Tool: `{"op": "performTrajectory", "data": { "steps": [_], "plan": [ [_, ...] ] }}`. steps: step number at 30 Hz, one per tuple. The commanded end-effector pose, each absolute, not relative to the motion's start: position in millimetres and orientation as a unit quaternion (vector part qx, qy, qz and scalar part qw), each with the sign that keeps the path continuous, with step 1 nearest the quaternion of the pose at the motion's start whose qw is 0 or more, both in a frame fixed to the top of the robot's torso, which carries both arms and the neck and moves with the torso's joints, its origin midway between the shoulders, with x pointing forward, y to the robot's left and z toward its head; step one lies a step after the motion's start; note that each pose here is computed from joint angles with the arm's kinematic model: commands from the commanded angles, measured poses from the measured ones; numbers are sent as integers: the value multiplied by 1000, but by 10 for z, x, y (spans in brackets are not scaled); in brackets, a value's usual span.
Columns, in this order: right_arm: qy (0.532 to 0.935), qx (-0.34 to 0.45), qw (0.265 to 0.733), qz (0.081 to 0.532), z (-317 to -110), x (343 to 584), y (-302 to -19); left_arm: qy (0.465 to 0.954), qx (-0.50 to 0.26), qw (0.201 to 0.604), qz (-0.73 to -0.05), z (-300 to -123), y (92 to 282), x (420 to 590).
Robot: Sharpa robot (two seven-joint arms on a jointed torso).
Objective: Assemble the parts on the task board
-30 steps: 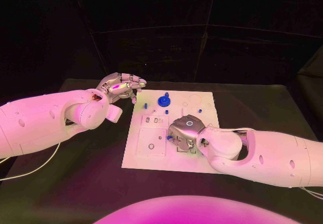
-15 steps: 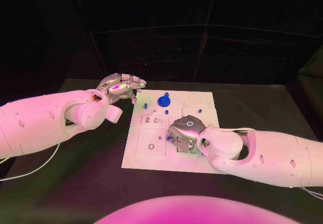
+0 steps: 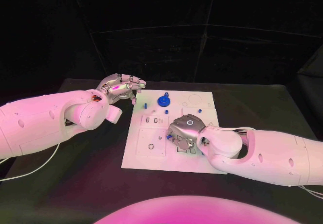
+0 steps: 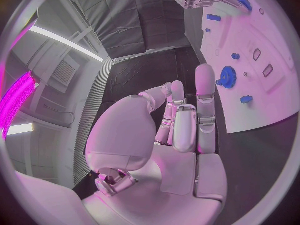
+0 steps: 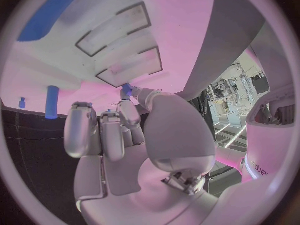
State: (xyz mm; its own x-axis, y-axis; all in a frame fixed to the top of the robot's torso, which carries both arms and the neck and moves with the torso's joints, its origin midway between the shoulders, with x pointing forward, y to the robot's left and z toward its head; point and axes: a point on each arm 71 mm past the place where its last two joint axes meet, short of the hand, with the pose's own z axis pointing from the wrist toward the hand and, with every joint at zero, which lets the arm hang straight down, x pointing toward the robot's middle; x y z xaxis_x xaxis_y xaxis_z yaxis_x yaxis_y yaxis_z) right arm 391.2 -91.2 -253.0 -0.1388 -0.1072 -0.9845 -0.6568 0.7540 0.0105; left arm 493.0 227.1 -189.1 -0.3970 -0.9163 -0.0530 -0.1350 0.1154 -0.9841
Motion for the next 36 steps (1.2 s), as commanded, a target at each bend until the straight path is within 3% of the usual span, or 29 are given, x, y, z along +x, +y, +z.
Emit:
{"op": "performTrajectory", "data": {
  "steps": [1,36],
  "plan": [
    [712,-260,607,238,-2510,3914,-904,650,-404,364,-530,-1886,2258,4929],
    [717,-260,601,239,-2532,3939,-915,656,-405,357,-527,-1900,2257,4922]
  ]
}}
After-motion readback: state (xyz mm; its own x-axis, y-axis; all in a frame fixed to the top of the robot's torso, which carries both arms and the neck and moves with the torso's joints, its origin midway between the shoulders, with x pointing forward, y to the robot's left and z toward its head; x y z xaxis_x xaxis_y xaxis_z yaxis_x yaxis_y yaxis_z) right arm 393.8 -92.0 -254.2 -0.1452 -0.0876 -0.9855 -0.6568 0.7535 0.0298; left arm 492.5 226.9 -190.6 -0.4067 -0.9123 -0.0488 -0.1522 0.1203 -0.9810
